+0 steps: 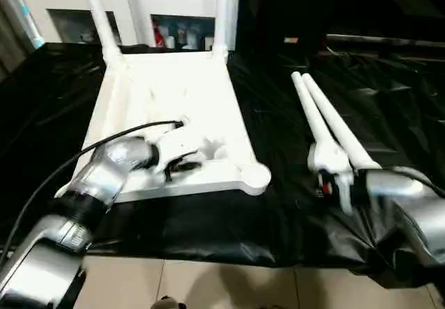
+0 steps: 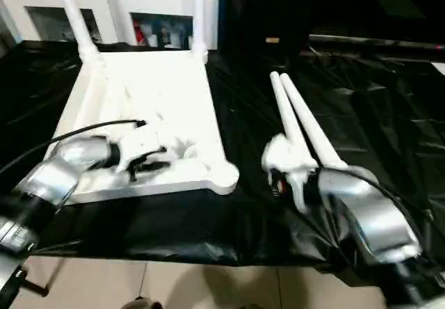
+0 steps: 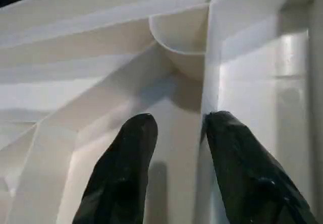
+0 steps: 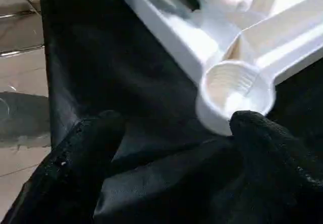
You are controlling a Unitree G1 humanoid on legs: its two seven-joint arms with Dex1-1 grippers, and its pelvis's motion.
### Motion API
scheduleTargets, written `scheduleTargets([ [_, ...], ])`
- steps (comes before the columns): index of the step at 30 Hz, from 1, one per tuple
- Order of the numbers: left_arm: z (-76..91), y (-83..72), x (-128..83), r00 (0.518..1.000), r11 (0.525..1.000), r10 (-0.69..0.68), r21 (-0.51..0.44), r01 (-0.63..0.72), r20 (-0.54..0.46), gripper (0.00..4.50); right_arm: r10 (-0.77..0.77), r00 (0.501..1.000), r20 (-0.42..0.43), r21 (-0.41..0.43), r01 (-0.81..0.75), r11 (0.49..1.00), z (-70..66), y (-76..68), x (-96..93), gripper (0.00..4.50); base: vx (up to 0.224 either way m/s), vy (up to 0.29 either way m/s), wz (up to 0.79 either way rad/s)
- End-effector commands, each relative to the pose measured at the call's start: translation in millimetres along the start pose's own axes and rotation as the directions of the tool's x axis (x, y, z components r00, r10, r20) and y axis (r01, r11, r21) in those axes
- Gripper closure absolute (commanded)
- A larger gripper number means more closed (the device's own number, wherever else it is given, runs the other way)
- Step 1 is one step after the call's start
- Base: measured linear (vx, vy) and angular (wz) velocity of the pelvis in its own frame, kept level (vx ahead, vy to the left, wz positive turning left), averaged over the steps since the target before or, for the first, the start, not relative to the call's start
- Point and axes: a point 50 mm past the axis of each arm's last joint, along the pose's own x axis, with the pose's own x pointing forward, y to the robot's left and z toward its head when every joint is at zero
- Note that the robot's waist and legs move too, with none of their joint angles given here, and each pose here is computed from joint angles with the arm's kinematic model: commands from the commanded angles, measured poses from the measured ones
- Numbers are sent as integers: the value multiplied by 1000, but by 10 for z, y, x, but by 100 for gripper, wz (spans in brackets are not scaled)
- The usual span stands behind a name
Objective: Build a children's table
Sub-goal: Rotate table base, then pick table leg
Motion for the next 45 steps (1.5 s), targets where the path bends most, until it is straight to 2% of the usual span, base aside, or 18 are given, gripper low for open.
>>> scheduleTargets([
  [1,15,85,40,997,996,74,60,-71,-37,252,-1,1000,-14,-19,0,1000,47,21,-21,56,0,0,0],
  [8,55,248,-13,977,971,207,134,-198,-55,252,-48,999,-7,-13,48,999,59,9,-41,56,0,0,0],
  [12,31,321,-142,956,948,289,154,-280,-40,252,-98,994,45,16,98,995,81,-7,-33,56,0,0,0],
  [14,80,332,-230,948,943,317,106,-316,7,252,-160,985,59,39,158,987,93,-47,-36,56,0,0,0],
  [15,155,314,-330,944,945,325,23,-327,64,252,-242,969,51,69,239,969,97,-116,-42,56,0,0,0],
  [17,190,295,-375,942,946,323,-20,-323,90,252,-291,956,42,87,287,954,100,-168,-41,56,0,0,0],
  [18,236,249,-446,942,951,308,-79,-300,131,252,-376,926,26,127,370,920,109,-283,-29,56,0,0,0],
  [19,242,235,-458,944,953,300,-81,-291,137,252,-397,917,28,145,389,910,116,-321,-27,56,0,0,0],
  [20,270,175,-499,950,963,264,-100,-250,168,242,-485,874,33,215,468,857,148,-486,-21,39,0,0,0],
  [24,340,91,-520,939,961,244,-192,-200,242,236,-640,769,-5,333,605,724,211,-827,-23,18,0,0,0],
  [26,349,75,-516,937,958,247,-211,-197,248,236,-673,739,-26,347,638,687,234,-917,-17,3,0,0,0],
  [27,368,30,-516,939,954,245,-232,-189,242,236,-740,668,-80,362,711,603,281,-1100,5,3,0,0,0],
  [28,370,25,-516,939,954,244,-233,-188,241,236,-746,661,-86,363,718,594,284,-1118,7,3,0,0,0],
  [30,388,-2,-528,943,955,234,-238,-177,238,236,-762,626,-162,325,763,558,264,-1199,17,3,0,0,0],
  [33,398,-49,-577,951,961,201,-237,-145,234,236,-774,592,-225,291,799,526,276,-1307,7,3,0,0,0],
  [36,381,-71,-606,958,964,180,-235,-126,224,236,-769,579,-270,289,811,509,254,-1353,-10,3,0,0,0],
  [42,399,-123,-638,967,970,133,-230,-82,217,236,-706,634,-315,380,766,518,205,-1367,54,3,0,0,0],
  [45,411,-122,-647,968,970,130,-230,-79,215,236,-691,644,-328,390,758,522,183,-1364,62,3,0,0,0],
])
